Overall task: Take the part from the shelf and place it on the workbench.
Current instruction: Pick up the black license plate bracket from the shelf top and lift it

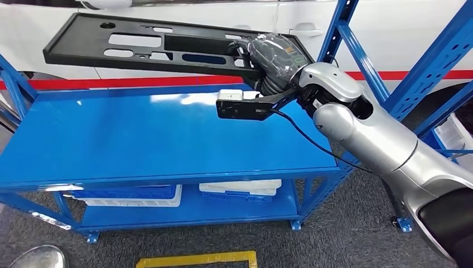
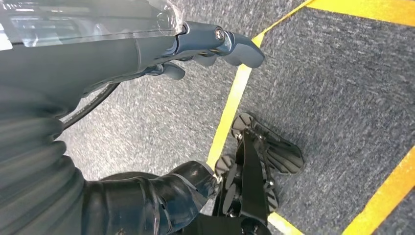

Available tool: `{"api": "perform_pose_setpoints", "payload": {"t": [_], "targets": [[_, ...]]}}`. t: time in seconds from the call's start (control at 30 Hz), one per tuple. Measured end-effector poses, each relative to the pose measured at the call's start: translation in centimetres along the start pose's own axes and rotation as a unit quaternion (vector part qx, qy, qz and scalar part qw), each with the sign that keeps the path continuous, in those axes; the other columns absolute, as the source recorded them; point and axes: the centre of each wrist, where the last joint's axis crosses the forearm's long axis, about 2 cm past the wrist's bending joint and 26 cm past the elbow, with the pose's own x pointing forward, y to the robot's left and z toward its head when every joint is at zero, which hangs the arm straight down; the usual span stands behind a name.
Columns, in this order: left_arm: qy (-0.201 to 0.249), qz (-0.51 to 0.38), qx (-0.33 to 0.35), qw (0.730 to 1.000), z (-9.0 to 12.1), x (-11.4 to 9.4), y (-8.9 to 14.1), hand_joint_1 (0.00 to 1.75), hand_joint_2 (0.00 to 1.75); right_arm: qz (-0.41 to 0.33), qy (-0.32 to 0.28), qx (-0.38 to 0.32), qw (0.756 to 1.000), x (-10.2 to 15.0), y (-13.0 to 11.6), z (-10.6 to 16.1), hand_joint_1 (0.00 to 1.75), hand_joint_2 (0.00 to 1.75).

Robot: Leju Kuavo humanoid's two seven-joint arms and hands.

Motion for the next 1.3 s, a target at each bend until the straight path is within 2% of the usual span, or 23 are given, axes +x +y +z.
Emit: {"api": "perform_pose_setpoints", "payload": {"t": [1.3], "targets": [[-0.001, -0.018, 0.005, 1.0, 0.04, 0.0, -0.2, 0.0, 1.75, -0.007, -0.003, 0.016, 1.0, -0.23, 0.18, 0.18, 1.75, 1.75]]}}
